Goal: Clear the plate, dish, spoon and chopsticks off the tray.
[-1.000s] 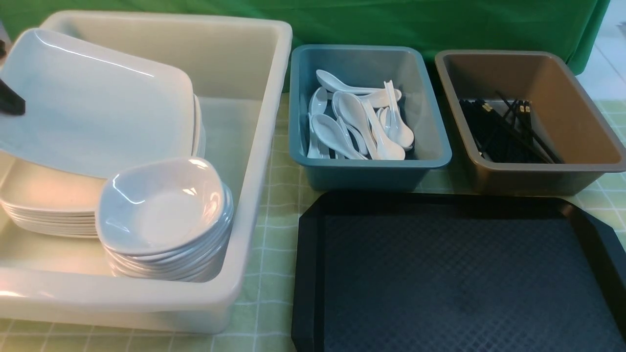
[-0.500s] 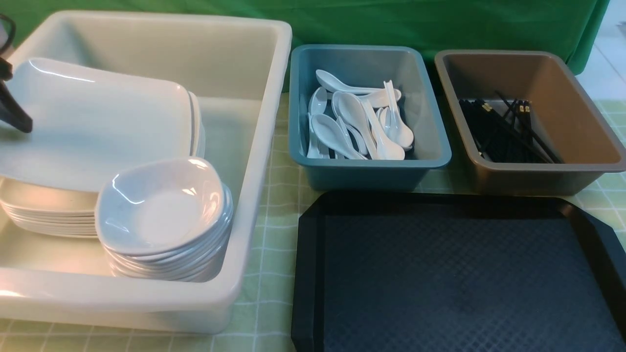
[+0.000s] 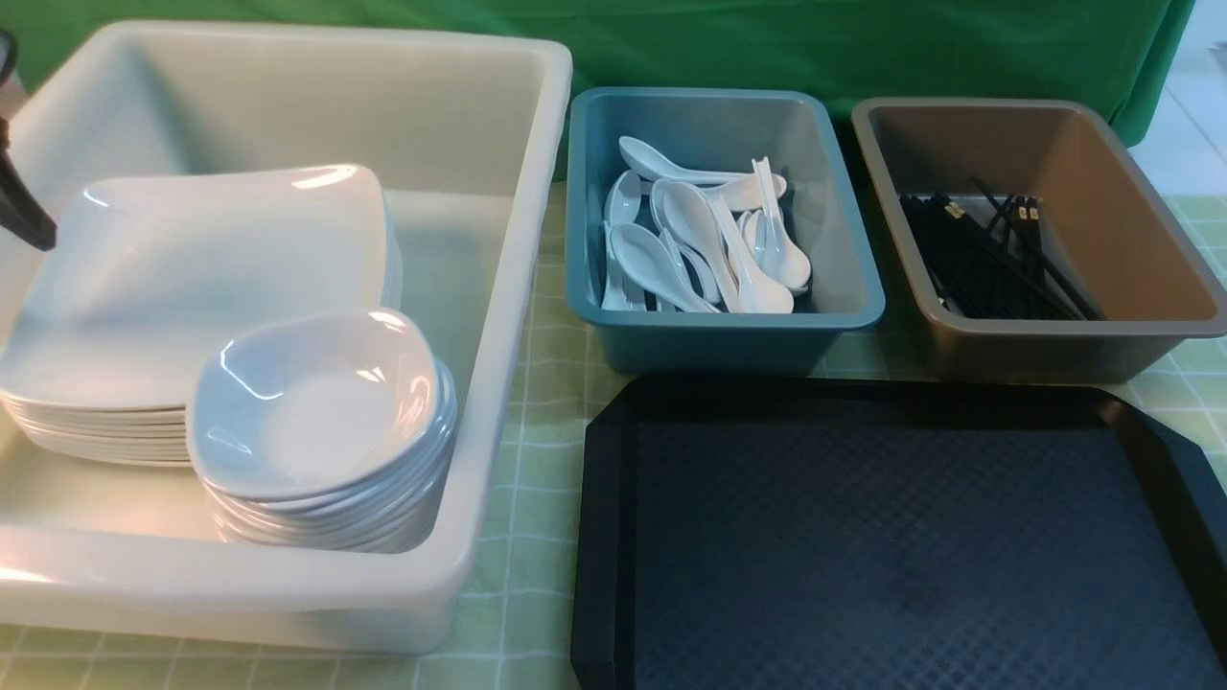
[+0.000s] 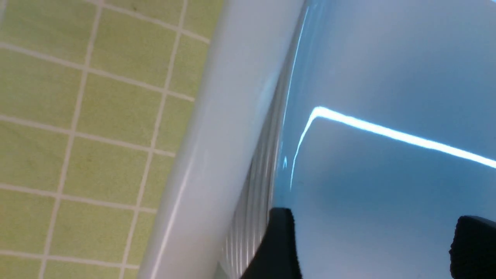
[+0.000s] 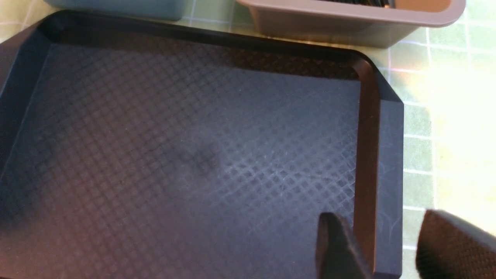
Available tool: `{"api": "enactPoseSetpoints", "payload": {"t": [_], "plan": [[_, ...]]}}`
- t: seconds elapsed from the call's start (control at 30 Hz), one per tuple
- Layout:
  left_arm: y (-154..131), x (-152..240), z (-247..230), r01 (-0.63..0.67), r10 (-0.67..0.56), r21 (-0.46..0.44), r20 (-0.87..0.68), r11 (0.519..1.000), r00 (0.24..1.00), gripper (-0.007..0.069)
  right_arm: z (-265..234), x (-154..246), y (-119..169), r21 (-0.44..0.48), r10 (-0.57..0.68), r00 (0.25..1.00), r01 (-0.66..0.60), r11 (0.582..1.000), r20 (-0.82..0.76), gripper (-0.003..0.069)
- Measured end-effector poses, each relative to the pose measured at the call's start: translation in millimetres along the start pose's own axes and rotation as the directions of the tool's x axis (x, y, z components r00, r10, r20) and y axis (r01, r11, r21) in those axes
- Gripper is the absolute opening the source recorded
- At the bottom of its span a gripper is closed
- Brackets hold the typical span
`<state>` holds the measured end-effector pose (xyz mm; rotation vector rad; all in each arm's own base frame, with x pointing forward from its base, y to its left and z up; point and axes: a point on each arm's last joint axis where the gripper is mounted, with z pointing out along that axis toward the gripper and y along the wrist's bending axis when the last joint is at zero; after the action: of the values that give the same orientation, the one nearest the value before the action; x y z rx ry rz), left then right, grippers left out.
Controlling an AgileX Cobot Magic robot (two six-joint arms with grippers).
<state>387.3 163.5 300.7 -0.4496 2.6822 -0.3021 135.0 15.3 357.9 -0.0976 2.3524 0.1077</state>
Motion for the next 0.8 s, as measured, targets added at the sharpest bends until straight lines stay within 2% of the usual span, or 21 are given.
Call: {"api": "enactPoseSetpoints", "payload": {"t": [0.13, 0.23, 0.27, 0.4, 0.43, 0.47, 0.5, 0.57, 0.63, 0.7, 0.73, 0.77, 0.8], "plan": [[-6.7, -1.7, -20.1, 0.008, -0.008, -0.003, 0.051, 1.0, 0.999, 0.051, -2.3, -2.0, 0.2, 0.0, -0.007, 1.0, 0.007, 1.0, 0.008, 0.0289], [-19.4, -0.1, -46.3, 0.019, -0.023, 0.038, 0.116, 0.999, 0.993, 0.0399, -16.8, -12.9, 1.2, 0.0, -0.043, 0.998, 0.043, 0.999, 0.042, 0.0278], [-20.6, 0.0, -47.7, 0.021, -0.026, 0.046, 0.121, 0.999, 0.992, 0.0389, -18.0, -13.4, 1.3, 0.0, -0.044, 0.998, 0.044, 0.999, 0.042, 0.0272], [-52.3, 6.6, -73.8, -0.044, 0.027, 0.089, 0.179, 0.995, 0.983, 0.0115, -48.7, -26.9, 3.4, 0.002, -0.101, 0.992, 0.102, 0.995, 0.072, 0.0137], [-52.9, 7.0, -75.5, -0.045, 0.028, 0.089, 0.183, 0.995, 0.983, 0.0102, -50.0, -26.6, 3.5, 0.001, -0.102, 0.993, 0.102, 0.995, 0.068, 0.0127], [-67.9, 10.7, -83.1, -0.092, 0.072, 0.096, 0.199, 0.991, 0.977, 0.004, -58.3, -27.4, 4.0, 0.002, -0.113, 0.99, 0.113, 0.994, 0.08, 0.0067], [-84.5, 15.3, -89.6, -0.145, 0.122, 0.099, 0.213, 0.984, 0.97, 0.0008, -66.9, -24.6, 4.4, 0.004, -0.123, 0.988, 0.123, 0.992, 0.091, 0.0028], [-111.5, 24.6, -99.4, -0.229, 0.203, 0.092, 0.229, 0.969, 0.952, -0.0011, -81.4, -14.8, 5.0, 0.009, -0.138, 0.982, 0.138, 0.99, 0.127, 0.0005], [-123.2, 29.7, -102.6, -0.267, 0.241, 0.085, 0.232, 0.96, 0.942, -0.0013, -90.9, -7.2, 5.4, 0.014, -0.144, 0.976, 0.143, 0.99, 0.163, 0.0], [-149.1, 43.0, -109.4, -0.349, 0.322, 0.079, 0.238, 0.934, 0.916, -0.0015, -105.8, 11.6, 5.8, 0.027, -0.151, 0.958, 0.15, 0.988, 0.245, -0.0003], [-150.9, 44.2, -109.9, -0.355, 0.329, 0.076, 0.238, 0.932, 0.914, -0.0015, -108.3, 12.8, 6.0, 0.028, -0.151, 0.954, 0.149, 0.988, 0.259, -0.0003], [-169.2, 56.5, -112.2, -0.402, 0.373, 0.089, 0.234, 0.911, 0.898, -0.0016, -117.8, 30.2, 6.0, 0.045, -0.156, 0.917, 0.15, 0.988, 0.368, -0.0003], [-172.4, 58.8, -112.2, -0.417, 0.387, 0.096, 0.232, 0.904, 0.892, -0.0016, -118.6, 34.5, 5.9, 0.047, -0.156, 0.911, 0.149, 0.988, 0.382, -0.0004]]}}
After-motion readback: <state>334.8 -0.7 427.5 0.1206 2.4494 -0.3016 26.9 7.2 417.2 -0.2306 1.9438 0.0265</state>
